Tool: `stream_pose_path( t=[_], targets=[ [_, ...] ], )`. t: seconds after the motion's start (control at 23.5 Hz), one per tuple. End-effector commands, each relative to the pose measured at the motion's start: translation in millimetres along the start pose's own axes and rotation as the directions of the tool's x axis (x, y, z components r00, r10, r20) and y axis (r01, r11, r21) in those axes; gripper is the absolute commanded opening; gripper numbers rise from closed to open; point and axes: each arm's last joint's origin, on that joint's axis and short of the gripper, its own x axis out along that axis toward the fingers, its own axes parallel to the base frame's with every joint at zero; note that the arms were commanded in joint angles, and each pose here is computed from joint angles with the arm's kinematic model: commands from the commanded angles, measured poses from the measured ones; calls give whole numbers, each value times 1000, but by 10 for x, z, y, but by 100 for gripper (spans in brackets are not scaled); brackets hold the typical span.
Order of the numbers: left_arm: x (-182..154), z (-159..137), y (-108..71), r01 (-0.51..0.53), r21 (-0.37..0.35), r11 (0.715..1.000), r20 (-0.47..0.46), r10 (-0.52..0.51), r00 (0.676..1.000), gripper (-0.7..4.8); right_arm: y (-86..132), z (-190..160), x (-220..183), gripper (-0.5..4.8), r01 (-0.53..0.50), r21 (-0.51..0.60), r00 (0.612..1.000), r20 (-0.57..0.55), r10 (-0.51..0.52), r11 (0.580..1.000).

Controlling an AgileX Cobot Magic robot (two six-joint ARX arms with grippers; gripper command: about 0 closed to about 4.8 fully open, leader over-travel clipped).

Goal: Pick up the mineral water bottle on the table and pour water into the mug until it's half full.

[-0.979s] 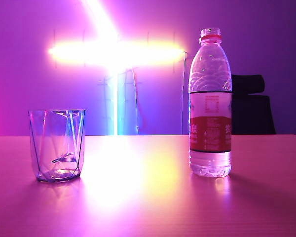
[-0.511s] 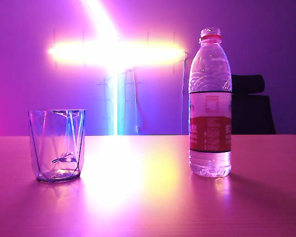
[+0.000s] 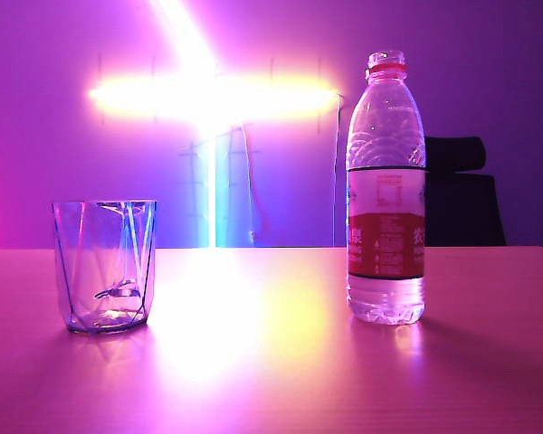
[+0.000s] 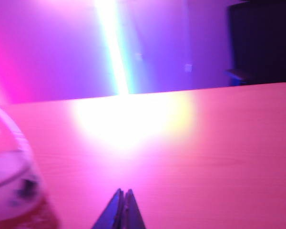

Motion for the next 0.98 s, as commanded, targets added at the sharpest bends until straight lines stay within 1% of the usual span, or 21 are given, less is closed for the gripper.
stream_pose_path(
  t=[0.04, 0.13, 0.21, 0.3, 0.38, 0.43, 0.47, 0.51, 0.55, 0.6, 0.64, 0.68, 0.72, 0.77, 0.81, 0.89, 0.98],
  targets=[
    [-17, 24, -141, 154, 3, 988, 15, -154, 988, -2, 38, 53, -5, -5, -105, 131, 994, 27, 103, 986],
    [-32, 23, -208, 226, 6, 974, 14, -226, 974, -2, 62, 93, -13, -5, -162, 167, 987, 24, 160, 973],
    [-44, 25, -250, 271, 8, 962, 15, -271, 962, -2, 100, 172, -33, 0, -239, 163, 971, 10, 240, 957],
    [-45, 23, -253, 274, 8, 962, 14, -274, 962, -2, 117, 228, -47, 4, -256, 156, 965, -13, 261, 954],
    [-45, 24, -252, 271, 8, 963, 15, -271, 963, -2, 128, 271, -55, 49, -258, 150, 963, -33, 266, 954],
    [-45, 23, -252, 271, 8, 963, 14, -271, 963, -2, 132, 292, -55, 94, -257, 152, 963, -42, 266, 954],
    [-45, 24, -252, 271, 8, 963, 15, -271, 963, -2, 143, 308, -41, 180, -264, 153, 960, -54, 274, 952],
    [-45, 23, -252, 271, 8, 963, 14, -271, 963, -2, 151, 299, -24, 252, -269, 147, 957, -66, 281, 952],
    [-45, 23, -252, 271, 8, 963, 14, -271, 963, -2, 170, 263, 16, 388, -281, 135, 949, -106, 295, 950],
    [-45, 23, -252, 271, 8, 963, 14, -271, 962, -2, 190, 232, 44, 474, -301, 121, 939, -138, 316, 946],
    [-45, 24, -252, 271, 8, 963, 15, -271, 963, -2, 232, 186, 95, 479, -338, 99, 918, -184, 351, 936],
    [-45, 23, -252, 271, 8, 963, 14, -271, 962, -2, 263, 164, 130, 479, -361, 88, 906, -204, 371, 929],
    [-45, 24, -252, 271, 8, 963, 15, -271, 963, -2, 311, 132, 188, 479, -364, 71, 901, -226, 370, 929],
    [-45, 23, -252, 271, 8, 963, 14, -271, 963, -2, 337, 116, 227, 479, -348, 64, 906, -234, 353, 935],
    [-45, 23, -252, 271, 8, 963, 14, -271, 962, -2, 380, 96, 285, 479, -345, 27, 910, -235, 342, 938],
    [-45, 23, -252, 271, 8, 963, 14, -271, 962, -2, 452, 62, 394, 479, -394, -37, 898, -229, 376, 918],
    [-45, 24, -252, 271, 8, 963, 15, -271, 962, -2, 488, 16, 515, 479, -420, -50, 890, -219, 401, 906]
  ],
)
